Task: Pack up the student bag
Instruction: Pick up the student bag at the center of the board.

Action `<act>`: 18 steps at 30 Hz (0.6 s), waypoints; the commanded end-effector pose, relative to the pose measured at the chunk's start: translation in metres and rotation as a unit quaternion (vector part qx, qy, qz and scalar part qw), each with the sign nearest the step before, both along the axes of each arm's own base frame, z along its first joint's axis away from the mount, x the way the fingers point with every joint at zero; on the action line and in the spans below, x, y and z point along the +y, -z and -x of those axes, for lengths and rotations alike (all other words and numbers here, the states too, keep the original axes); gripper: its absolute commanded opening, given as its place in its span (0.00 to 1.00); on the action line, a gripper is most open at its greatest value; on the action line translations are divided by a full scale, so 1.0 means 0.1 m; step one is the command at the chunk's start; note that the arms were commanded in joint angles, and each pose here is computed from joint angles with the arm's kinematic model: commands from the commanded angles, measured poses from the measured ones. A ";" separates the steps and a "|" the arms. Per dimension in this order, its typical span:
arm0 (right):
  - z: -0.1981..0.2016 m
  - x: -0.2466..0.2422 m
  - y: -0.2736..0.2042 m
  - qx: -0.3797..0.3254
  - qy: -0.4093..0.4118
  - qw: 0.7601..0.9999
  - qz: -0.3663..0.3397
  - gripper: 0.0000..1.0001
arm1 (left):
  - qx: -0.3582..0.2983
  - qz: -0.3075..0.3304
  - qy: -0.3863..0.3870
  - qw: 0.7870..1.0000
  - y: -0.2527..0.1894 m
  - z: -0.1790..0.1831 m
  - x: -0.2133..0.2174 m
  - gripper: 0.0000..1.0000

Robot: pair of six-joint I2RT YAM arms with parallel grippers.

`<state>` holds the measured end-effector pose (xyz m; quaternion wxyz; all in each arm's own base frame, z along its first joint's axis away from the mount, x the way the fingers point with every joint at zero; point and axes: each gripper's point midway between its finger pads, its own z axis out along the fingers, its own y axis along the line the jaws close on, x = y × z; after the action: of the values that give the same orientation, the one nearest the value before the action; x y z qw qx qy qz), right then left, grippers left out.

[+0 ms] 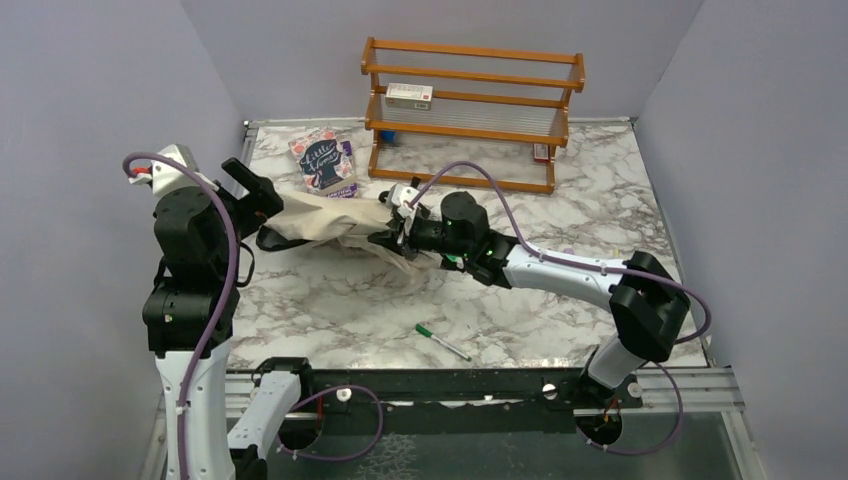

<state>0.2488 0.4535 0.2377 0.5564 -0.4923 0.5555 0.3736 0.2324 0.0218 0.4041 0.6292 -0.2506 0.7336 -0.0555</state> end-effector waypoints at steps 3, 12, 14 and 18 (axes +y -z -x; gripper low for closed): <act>0.00 -0.17 -0.53 0.040 -0.007 0.993 -0.114 0.00 | 0.057 0.019 -0.012 0.998 0.38 0.07 0.01 0.99; 0.12 -0.20 -0.41 0.035 -0.033 0.991 -0.126 0.00 | 0.078 0.164 -0.043 0.982 0.69 -0.13 -0.16 0.99; 0.13 -0.20 -0.38 0.029 -0.038 0.991 -0.124 0.00 | 0.089 0.200 -0.053 0.974 0.78 -0.18 -0.20 0.99; 0.17 -0.20 -0.28 0.026 -0.049 0.992 -0.116 0.01 | 0.099 0.262 -0.079 0.957 0.90 -0.24 -0.25 0.99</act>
<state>0.2397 0.4329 0.2230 0.5341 -0.4415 0.5642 0.4488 0.2501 0.0071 0.3259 0.5105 -0.3919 0.7559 -0.1200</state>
